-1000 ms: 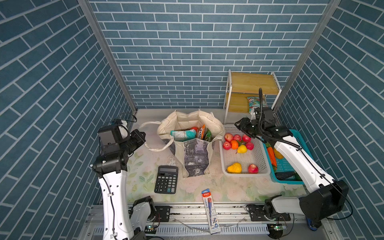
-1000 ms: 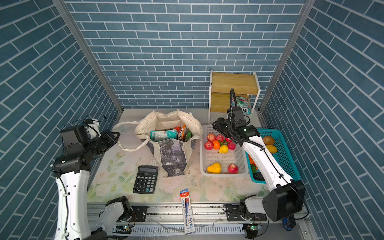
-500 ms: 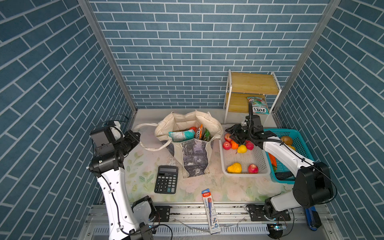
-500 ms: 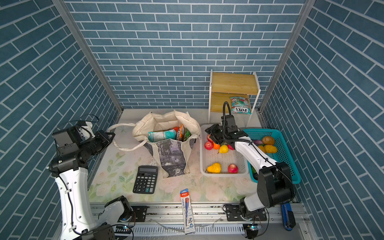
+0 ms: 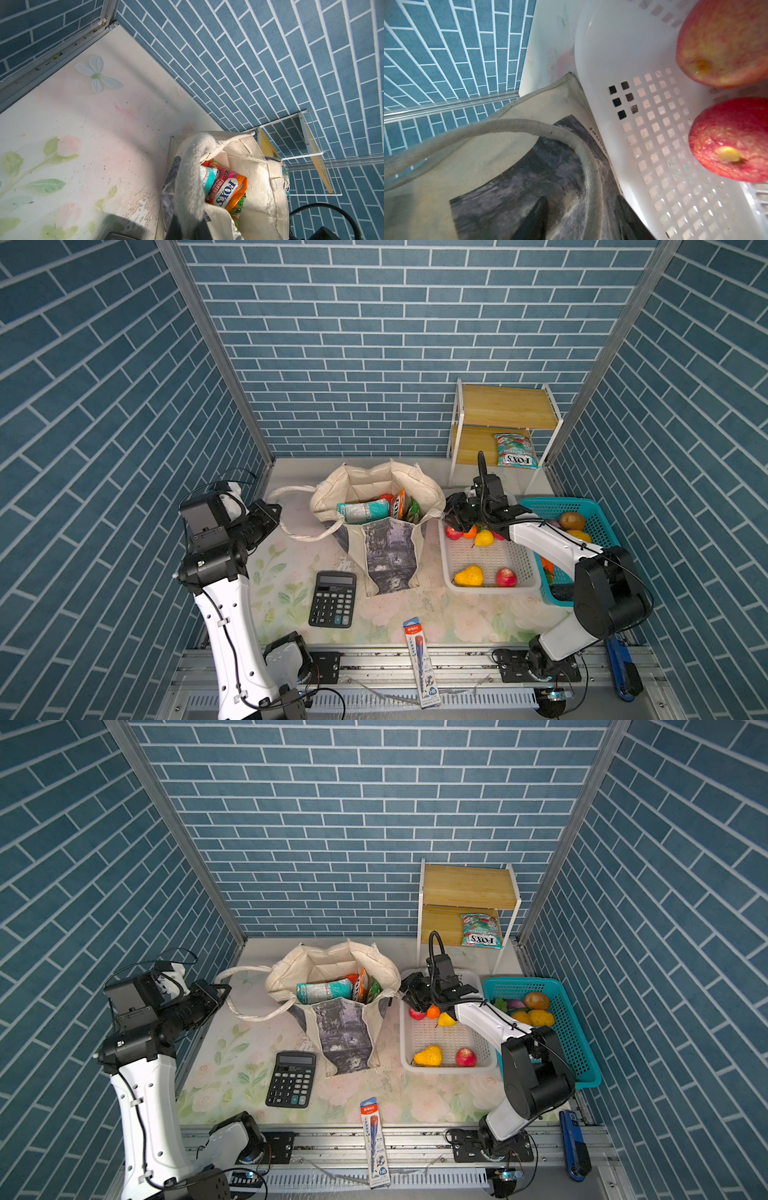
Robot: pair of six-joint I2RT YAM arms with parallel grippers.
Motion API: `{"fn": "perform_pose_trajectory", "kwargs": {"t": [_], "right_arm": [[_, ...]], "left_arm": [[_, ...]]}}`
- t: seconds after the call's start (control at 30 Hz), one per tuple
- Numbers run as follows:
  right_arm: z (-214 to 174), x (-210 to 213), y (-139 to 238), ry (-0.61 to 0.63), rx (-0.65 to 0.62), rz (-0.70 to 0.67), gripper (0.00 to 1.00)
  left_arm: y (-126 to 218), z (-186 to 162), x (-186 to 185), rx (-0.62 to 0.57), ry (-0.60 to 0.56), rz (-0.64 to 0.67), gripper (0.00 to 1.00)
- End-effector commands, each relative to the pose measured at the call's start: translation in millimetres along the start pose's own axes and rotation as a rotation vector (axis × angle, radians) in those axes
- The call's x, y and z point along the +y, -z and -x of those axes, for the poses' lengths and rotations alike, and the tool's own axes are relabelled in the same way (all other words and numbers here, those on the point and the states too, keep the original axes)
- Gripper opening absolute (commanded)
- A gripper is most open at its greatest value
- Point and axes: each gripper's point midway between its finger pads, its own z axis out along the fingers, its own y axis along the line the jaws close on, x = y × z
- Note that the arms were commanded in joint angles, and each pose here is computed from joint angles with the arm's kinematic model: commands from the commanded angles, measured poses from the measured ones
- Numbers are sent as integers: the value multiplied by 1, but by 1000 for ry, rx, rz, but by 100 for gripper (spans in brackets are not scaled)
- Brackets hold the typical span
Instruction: Place the food into the grocery bag and tie it
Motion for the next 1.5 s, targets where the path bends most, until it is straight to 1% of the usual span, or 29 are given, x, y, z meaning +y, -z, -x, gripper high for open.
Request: {"fn": "perform_pose_trajectory", "kwargs": {"t": [0.0,0.1,0.2,0.3,0.47,0.57,0.6,0.83,0.9,0.93,1.03,1.13,1.23,1.47], "right_arm": [[-5,-5,-8,-45,15,2,52],[-6,-6,-9,-57,13,10,48],[-5,-3,-8,-65,7,28,41],[-5,2,-7,-70,2,53,30],[-1,11,3,-62,-43,85,8],[3,20,17,-33,-89,98,0],[5,23,23,-20,-110,97,0],[15,52,83,150,-283,79,0],[14,55,92,169,-298,70,0],[13,55,92,168,-291,67,3],[9,42,80,119,-247,55,20],[3,24,59,24,-189,74,31],[-2,12,44,-52,-149,91,38],[-9,10,24,-109,-96,110,49]], "left_arm": [[3,12,-4,-51,-21,-15,0],[3,11,-5,-47,-18,-19,0],[4,10,-6,-46,-20,-23,0],[4,10,-6,-45,-18,-26,0],[6,10,-9,-42,-20,-28,0],[8,11,-11,-41,-22,-30,0],[9,12,-12,-42,-25,-30,0],[13,17,-19,-49,-39,-37,0],[13,17,-20,-50,-40,-43,0],[13,17,-21,-50,-40,-44,0],[14,15,-20,-50,-40,-45,0],[12,13,-18,-46,-36,-44,0],[11,11,-16,-42,-32,-44,0],[11,9,-16,-41,-31,-46,0]]}}
